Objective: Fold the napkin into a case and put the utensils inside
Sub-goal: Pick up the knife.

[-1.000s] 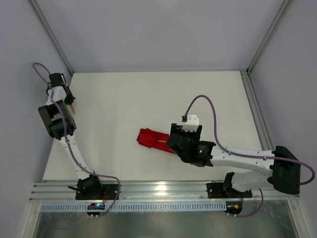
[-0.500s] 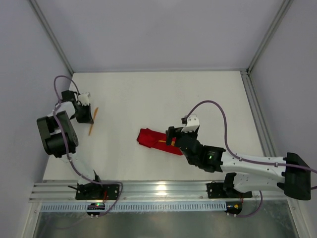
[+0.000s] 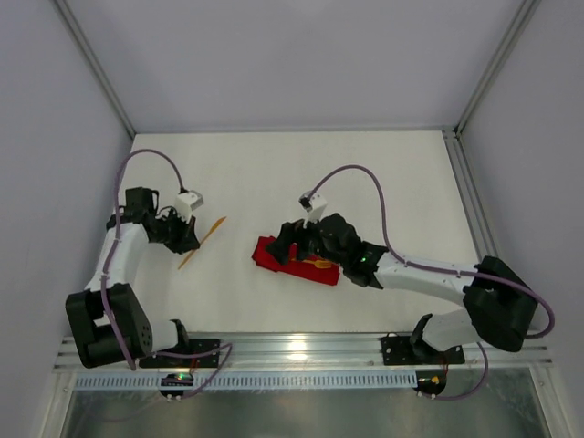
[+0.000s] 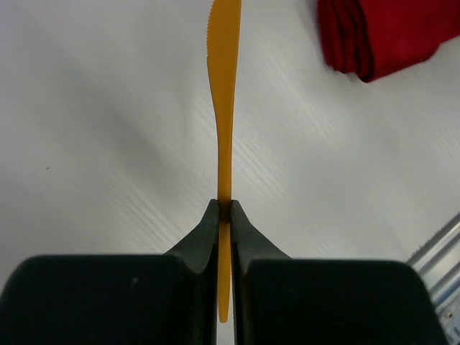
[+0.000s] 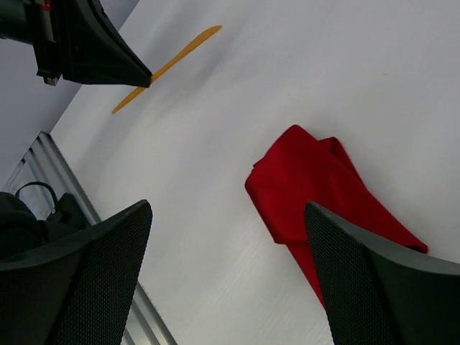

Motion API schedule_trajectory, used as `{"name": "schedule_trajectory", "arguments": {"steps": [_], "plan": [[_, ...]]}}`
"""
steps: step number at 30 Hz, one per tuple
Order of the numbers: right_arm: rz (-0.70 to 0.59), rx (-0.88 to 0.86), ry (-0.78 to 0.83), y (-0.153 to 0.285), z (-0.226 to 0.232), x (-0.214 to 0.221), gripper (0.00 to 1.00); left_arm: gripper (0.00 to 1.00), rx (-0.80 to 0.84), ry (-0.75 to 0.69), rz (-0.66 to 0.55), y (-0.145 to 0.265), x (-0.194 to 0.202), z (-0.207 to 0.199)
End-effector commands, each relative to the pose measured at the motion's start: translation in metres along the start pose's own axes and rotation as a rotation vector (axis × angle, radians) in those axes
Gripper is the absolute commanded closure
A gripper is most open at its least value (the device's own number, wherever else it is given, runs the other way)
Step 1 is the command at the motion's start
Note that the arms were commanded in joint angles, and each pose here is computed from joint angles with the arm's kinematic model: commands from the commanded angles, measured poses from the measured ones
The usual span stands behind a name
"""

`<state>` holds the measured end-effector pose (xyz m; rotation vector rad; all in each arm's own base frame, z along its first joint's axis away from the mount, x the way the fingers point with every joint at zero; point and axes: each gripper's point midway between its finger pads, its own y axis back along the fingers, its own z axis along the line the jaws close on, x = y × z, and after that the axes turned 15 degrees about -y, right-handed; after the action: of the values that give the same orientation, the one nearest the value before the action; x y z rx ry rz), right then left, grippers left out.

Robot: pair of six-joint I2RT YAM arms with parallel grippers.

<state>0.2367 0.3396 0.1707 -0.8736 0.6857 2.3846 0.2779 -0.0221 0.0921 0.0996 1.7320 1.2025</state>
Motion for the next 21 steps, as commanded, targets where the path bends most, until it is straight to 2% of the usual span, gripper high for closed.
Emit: {"name": "schedule_trajectory", "arguments": {"steps": [1, 3, 7, 9, 12, 21], "plan": [[0.083, -0.210, -0.054, -0.026, 0.054, -0.002, 0.10, 1.00, 0.131, -0.165, -0.063, 0.016, -0.010, -0.049], [0.077, -0.281, -0.098, -0.035, 0.074, -0.013, 0.09, 1.00, 0.148, -0.236, -0.074, 0.028, -0.015, -0.071], [0.156, -0.342, -0.192, -0.058, 0.078, -0.010, 0.04, 1.00, 0.177, -0.370, -0.091, 0.039, -0.007, -0.097], [0.206, -0.335, -0.211, -0.064, 0.074, -0.001, 0.02, 1.00, 0.208, -0.392, -0.096, 0.042, -0.004, -0.107], [0.243, -0.359, -0.234, -0.075, 0.076, 0.007, 0.03, 1.00, 0.240, -0.400, -0.108, 0.045, -0.003, -0.117], [0.379, -0.498, -0.351, -0.088, 0.097, 0.031, 0.35, 1.00, 0.240, -0.429, -0.124, 0.049, -0.009, -0.118]]}}
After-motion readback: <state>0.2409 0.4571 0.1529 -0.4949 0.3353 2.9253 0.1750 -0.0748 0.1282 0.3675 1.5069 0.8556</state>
